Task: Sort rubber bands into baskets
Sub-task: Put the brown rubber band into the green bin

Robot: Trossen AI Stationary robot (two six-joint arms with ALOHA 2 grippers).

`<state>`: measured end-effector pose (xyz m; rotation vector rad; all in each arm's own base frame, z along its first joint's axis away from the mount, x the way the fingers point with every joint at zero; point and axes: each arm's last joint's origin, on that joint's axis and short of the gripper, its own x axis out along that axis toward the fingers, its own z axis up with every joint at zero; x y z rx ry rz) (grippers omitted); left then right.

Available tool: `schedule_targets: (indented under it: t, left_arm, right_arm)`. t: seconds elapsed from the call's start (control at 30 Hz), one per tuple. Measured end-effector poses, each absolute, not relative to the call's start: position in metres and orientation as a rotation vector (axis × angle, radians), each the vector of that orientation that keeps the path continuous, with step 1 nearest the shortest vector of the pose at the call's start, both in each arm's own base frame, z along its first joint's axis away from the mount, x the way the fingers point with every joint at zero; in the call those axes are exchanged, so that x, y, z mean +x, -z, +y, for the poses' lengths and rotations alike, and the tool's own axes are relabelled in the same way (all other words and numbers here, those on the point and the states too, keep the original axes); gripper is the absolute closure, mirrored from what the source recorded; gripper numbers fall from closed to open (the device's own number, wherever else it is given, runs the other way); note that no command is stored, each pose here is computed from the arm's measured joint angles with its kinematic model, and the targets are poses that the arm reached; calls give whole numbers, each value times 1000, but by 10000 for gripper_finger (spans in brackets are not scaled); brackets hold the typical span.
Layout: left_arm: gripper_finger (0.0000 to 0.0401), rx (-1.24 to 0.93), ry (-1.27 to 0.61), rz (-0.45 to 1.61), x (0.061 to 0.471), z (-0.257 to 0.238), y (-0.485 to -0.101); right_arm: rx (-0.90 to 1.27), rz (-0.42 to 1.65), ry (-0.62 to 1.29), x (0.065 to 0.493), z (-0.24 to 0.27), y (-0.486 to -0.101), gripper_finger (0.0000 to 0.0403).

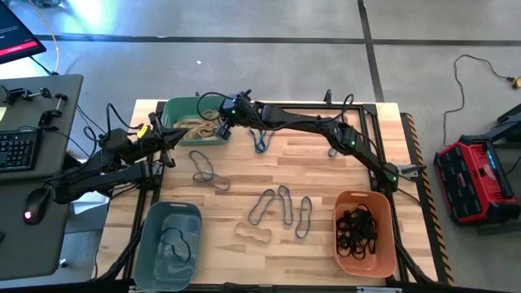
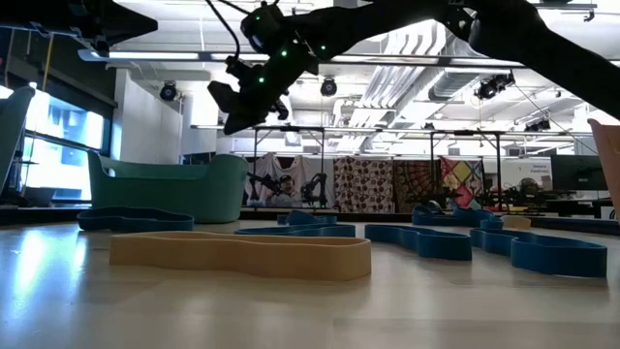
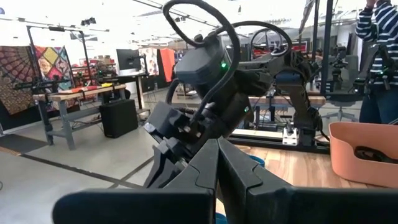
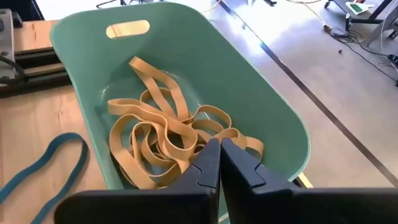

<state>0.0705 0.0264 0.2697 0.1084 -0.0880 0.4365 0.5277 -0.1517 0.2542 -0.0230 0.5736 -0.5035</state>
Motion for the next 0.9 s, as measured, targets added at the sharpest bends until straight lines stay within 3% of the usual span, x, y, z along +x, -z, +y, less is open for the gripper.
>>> schedule_targets:
  t: [0.53,0.9]
  left_arm:
    - [401,108,-435,-88,71,26,-270]
    - [401,109,-432,-88,71,26,-270]
  right_arm:
    - [-13,575,502,518,-132,-223,403]
    - [54,460,571,424,-114,-246,403]
